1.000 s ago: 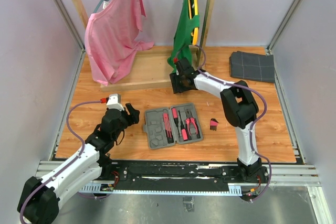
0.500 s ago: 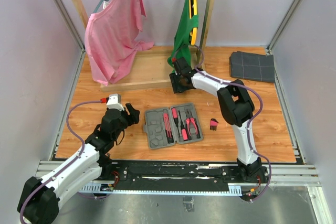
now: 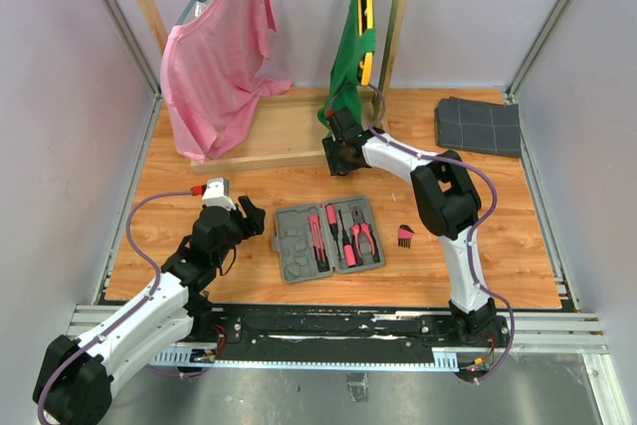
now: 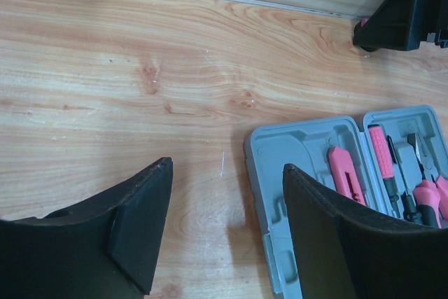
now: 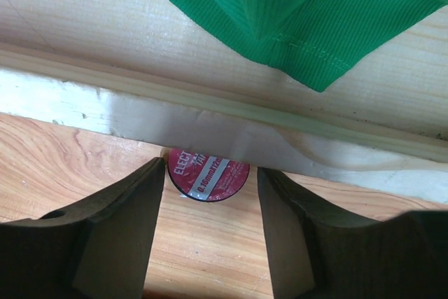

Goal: Sort the tools into containers
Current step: Pick up the engineering item from the center of the board, then place the engineering item in the storage box.

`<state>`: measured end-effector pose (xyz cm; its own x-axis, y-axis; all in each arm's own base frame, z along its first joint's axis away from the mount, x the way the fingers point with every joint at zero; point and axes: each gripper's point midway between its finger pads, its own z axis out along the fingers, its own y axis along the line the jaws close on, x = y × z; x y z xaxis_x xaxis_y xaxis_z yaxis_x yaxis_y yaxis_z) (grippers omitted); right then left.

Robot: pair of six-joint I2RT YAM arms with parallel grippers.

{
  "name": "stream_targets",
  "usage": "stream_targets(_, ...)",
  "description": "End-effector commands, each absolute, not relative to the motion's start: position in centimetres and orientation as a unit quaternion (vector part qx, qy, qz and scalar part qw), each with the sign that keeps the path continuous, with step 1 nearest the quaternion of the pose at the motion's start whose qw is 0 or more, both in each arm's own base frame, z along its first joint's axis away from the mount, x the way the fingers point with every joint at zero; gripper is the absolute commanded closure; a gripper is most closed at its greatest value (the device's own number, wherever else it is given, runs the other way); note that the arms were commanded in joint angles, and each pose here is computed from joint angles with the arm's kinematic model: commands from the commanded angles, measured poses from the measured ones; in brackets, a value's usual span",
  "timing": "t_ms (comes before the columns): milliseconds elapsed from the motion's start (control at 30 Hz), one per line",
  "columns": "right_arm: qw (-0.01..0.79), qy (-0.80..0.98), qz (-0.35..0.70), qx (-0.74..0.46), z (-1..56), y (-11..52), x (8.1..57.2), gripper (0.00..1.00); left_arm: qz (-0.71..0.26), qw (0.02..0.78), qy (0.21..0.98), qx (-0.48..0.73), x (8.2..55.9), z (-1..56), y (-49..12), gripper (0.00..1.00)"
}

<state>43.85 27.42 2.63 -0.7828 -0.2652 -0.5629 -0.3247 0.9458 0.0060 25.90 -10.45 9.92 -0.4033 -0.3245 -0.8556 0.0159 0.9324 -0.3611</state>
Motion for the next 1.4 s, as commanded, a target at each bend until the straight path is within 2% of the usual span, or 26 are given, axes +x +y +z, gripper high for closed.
stream_targets(0, 0.283, 0.944, 0.019, -0.171, 1.5, 26.9, 43.7, 0.47, -0.162, 0.554, 0.811, -0.094, 26.3, 10.6, -10.4, 0.32)
stream_targets(167, 0.321, 0.93, 0.04, -0.175, 3.6, 27.1, 43.7, 0.54, -0.162, 0.553, 0.812, -0.093, 26.3, 10.6, -10.4, 0.32)
stream_targets(433, 0.364, 0.91, 0.073, -0.185, 7.8, 26.3, 41.1, 0.55, -0.161, 0.553, 0.812, -0.093, 26.4, 10.5, -10.4, 0.32)
stream_targets(833, 0.391, 0.901, 0.081, -0.168, 11.3, 21.4, 34.5, 0.55, -0.16, 0.548, 0.816, -0.089, 26.6, 10.3, -10.7, 0.32)
stream_targets(1067, 0.371, 0.897, 0.153, -0.185, 11.4, 23.9, 29.8, 0.57, -0.16, 0.546, 0.817, -0.09, 26.6, 10.2, -10.7, 0.32)
stream_targets(1367, 0.345, 0.873, 0.212, -0.272, 11.9, 31.3, 23.6, 0.57, -0.156, 0.543, 0.82, -0.091, 26.7, 10.0, -10.6, 0.33)
